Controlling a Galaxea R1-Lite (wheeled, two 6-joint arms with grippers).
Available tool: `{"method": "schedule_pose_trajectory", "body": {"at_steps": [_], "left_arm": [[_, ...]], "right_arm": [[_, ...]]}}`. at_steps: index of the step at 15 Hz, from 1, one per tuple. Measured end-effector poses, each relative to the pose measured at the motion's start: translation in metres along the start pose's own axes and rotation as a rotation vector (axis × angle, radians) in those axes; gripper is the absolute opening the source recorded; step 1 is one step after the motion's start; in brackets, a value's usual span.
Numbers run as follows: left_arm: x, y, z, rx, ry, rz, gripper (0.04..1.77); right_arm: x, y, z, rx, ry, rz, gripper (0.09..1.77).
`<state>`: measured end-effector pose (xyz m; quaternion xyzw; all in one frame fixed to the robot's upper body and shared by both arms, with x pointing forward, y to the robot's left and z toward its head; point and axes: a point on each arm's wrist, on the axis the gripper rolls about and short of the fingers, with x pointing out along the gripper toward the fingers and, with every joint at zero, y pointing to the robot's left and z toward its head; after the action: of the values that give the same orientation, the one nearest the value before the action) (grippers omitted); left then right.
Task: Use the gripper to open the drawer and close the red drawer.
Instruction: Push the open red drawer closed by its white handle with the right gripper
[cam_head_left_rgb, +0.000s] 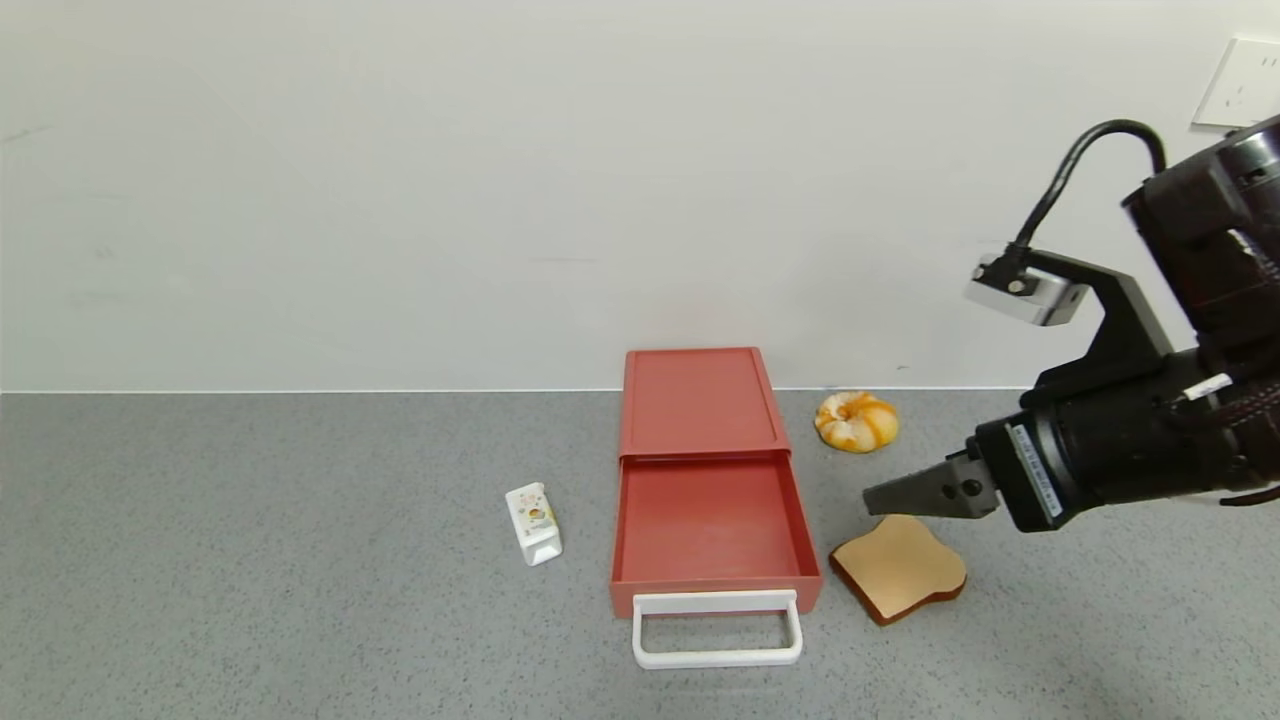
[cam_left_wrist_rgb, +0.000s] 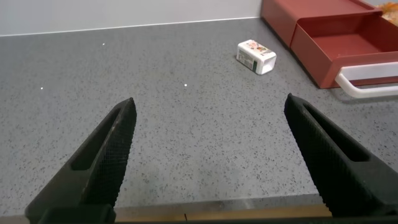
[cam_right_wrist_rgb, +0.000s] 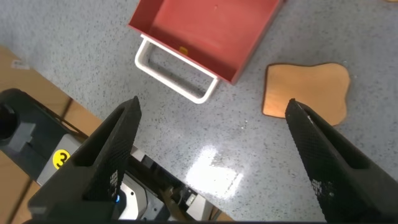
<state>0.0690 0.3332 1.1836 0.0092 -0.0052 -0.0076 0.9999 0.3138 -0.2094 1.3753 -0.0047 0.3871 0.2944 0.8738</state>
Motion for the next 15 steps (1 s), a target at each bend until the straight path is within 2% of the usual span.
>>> {"method": "schedule_pose_trajectory", "body": {"at_steps": [5, 7, 15], "left_arm": [[0.0, 0.0, 0.0, 0.0, 0.001, 0.0, 1.72], [0.0, 0.0, 0.0, 0.0, 0.001, 0.0, 1.72], [0.0, 0.0, 0.0, 0.0, 0.001, 0.0, 1.72]], "right_arm": [[-0.029, -0.041, -0.007, 0.032, -0.094, 0.054, 1.71], [-0.033, -0.052, -0.013, 0.029, -0.121, 0.053, 1.71], [-0.036, -0.056, -0.019, 0.042, -0.128, 0.041, 1.71]]}}
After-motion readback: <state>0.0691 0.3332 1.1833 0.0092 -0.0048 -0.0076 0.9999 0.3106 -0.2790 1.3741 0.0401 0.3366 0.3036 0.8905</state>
